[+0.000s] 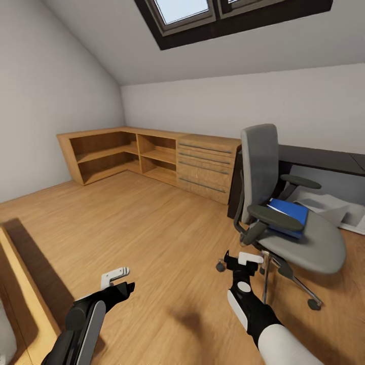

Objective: In the bedroom, organize the workspace by keeping the computer under the desk, ensuring the monitor is on the desk, placing the keyboard on the desk next to the monitor, placing the mouse on the desk next to the keyboard, moving the folder from the swivel chair onto the desk next to the mouse, stacking the notebook on top of the folder with the pen on top of the notebook, and positioning the swivel chair next to the desk.

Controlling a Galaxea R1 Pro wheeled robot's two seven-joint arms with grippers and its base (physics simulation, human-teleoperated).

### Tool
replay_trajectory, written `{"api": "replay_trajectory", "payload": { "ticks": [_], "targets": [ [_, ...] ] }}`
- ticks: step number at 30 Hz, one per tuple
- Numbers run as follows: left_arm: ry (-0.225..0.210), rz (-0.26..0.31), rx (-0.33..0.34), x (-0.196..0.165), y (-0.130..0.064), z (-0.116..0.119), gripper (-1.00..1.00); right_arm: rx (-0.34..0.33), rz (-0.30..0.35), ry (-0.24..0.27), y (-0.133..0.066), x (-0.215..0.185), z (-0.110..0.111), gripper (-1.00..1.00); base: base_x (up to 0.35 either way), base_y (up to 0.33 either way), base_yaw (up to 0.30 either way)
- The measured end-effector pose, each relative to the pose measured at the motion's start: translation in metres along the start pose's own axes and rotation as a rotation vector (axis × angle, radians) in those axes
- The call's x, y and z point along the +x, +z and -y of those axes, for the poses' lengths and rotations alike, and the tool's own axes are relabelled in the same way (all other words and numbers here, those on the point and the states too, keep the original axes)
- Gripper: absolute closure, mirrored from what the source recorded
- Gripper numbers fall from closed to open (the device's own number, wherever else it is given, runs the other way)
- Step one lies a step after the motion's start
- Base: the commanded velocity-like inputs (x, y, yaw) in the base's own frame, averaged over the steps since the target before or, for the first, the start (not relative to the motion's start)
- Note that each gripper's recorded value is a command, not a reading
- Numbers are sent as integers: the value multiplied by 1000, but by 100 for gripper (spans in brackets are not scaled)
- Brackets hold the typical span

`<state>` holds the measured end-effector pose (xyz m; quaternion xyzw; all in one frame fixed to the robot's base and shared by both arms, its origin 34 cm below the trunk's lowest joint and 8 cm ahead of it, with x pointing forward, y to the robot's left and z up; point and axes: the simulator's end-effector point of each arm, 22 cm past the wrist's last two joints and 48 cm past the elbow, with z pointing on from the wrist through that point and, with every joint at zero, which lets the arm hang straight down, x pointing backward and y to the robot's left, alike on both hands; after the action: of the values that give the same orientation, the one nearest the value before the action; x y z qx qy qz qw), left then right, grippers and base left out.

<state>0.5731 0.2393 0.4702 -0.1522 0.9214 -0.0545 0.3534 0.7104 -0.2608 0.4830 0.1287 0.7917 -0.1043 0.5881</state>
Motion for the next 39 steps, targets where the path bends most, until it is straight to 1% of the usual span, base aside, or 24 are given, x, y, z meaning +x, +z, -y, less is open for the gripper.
{"api": "replay_trajectory", "payload": {
  "ticks": [4,9,10,11,12,13,15,16,19,21,23,24,29,30,31,32,34,35,36,38,39],
  "targets": [
    [0,1,-2,0,0,-1,-100,0,0,1,0,0,1,-100,-14,0,-60],
    [-2,4,-6,-2,-1,-2,-100,0,-13,8,0,5,2,-100,-3,0,-214],
    [-2,5,-7,-2,-1,-2,-100,3,-19,20,0,7,3,-100,-1,0,-273],
    [-3,8,-8,-3,-1,-3,-100,12,-32,48,0,10,5,-100,-1,0,-277],
    [-4,10,-8,-4,-2,-3,-100,15,-37,60,0,11,6,-100,0,0,-283],
    [-5,14,-9,-6,-3,-3,-100,22,-47,83,1,13,9,-100,0,0,-285],
    [-6,19,-8,-8,-4,-3,-100,30,-56,106,1,14,11,-100,0,0,-288],
    [-7,23,-8,-10,-5,-3,-100,40,-67,131,2,16,16,-100,0,0,-291],
    [-8,27,-8,-11,-6,-3,-100,60,-79,166,4,19,26,-100,0,0,-292],
    [-8,28,-8,-12,-6,-3,-100,67,-86,184,4,20,29,-100,0,0,-292],
    [-8,29,-8,-12,-7,-3,-100,76,-98,214,5,23,32,-100,0,0,-293],
    [-8,30,-8,-12,-7,-3,-100,88,-118,261,4,27,35,-100,0,0,-293],
    [-7,32,-7,-13,-7,-2,-100,73,-135,317,5,30,32,-100,0,0,-293],
    [-6,31,-6,-12,-7,-2,-100,60,-147,366,7,33,34,-100,0,0,-293],
    [-6,30,-5,-12,-6,-2,-100,59,-154,397,9,34,39,-100,0,0,-293],
    [-6,29,-5,-11,-6,-2,-100,60,-159,414,10,35,42,-100,0,0,-292],
    [-5,28,-5,-11,-6,-2,-100,70,-175,487,13,38,54,-100,-16,15,-292],
    [-5,28,-5,-11,-6,-2,-100,72,-179,506,14,39,57,-100,-167,153,-291],
    [-5,27,-4,-10,-5,-2,-100,84,-196,584,16,44,66,-100,-185,168,-287],
    [-5,27,-4,-10,-5,-2,-100,89,-202,613,17,46,69,-100,-209,189,-248],
    [-5,26,-4,-10,-5,-2,-100,94,-207,636,17,47,72,-100,-232,209,-139]
  ]
}}
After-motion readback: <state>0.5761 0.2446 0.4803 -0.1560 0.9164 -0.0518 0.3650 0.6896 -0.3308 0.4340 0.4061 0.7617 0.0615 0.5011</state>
